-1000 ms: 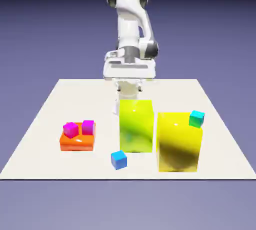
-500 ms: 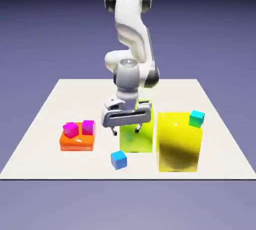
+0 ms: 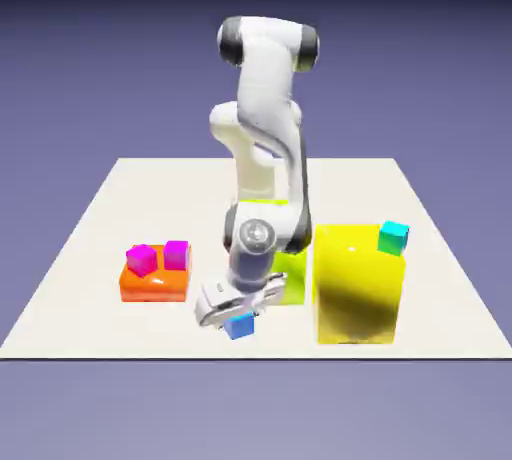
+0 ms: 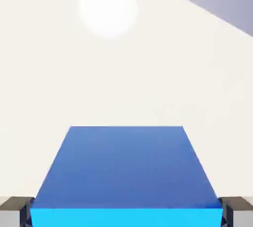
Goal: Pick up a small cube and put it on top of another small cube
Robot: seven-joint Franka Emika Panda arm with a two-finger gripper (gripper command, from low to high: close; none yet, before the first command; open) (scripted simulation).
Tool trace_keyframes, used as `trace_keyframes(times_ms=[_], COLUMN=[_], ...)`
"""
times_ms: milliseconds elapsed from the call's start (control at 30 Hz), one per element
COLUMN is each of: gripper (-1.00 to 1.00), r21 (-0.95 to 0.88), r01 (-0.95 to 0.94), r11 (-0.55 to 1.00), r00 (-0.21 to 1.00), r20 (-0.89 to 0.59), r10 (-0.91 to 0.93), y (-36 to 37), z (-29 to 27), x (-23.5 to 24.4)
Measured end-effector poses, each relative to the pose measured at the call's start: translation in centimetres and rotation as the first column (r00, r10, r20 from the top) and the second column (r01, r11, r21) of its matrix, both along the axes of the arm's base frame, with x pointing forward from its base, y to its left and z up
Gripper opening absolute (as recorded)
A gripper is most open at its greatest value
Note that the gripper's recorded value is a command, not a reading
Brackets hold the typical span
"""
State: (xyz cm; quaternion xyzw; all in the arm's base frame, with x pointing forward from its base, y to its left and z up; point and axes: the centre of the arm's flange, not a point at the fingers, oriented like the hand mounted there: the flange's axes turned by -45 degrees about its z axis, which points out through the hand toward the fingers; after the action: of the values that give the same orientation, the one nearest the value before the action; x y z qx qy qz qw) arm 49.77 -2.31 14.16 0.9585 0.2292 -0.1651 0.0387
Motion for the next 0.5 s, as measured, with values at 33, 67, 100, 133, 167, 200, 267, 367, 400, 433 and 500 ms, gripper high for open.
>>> trace_keyframes(times_ms=[33, 67, 100, 133, 167, 200, 267, 367, 400, 433, 500], gripper=[-1.0, -1.0, -1.0, -1.0, -1.0, -1.0, -1.0, -1.0, -1.0, -1.0, -1.0], r21=[0.0, 0.0, 0.003, 0.017, 0.036, 0.052, 0.063, 0.056, 0.051, 0.044, 0.027], r01=[0.0, 0.0, 0.015, 0.05, -0.007, -0.063, -0.218, -0.48, -0.56, -0.635, -0.766], r11=[1.0, 1.0, 1.0, 0.999, 0.999, 0.997, 0.974, 0.876, 0.827, 0.771, 0.642], r00=[1.0, 1.0, 1.0, 0.998, 0.999, 0.996, 0.974, 0.877, 0.828, 0.772, 0.642], r20=[0.0, 0.0, 0.007, 0.034, 0.051, 0.069, 0.082, 0.071, 0.067, 0.062, 0.049], r10=[0.0, 0.0, -0.015, -0.05, 0.005, 0.06, 0.213, 0.476, 0.556, 0.633, 0.765], y=[0.2, 0.4, -0.1, -1.9, -0.8, 0.3, 4.8, 14.1, 17.4, 20.6, 26.8], z=[1.8, 3.6, 5.3, 7.1, 9.6, 12.3, 16.4, 21.2, 22.9, 24.6, 28.1], x=[0.4, 0.8, 1.1, 1.6, 2.8, 3.8, 5.0, 4.9, 4.4, 3.6, 1.2])
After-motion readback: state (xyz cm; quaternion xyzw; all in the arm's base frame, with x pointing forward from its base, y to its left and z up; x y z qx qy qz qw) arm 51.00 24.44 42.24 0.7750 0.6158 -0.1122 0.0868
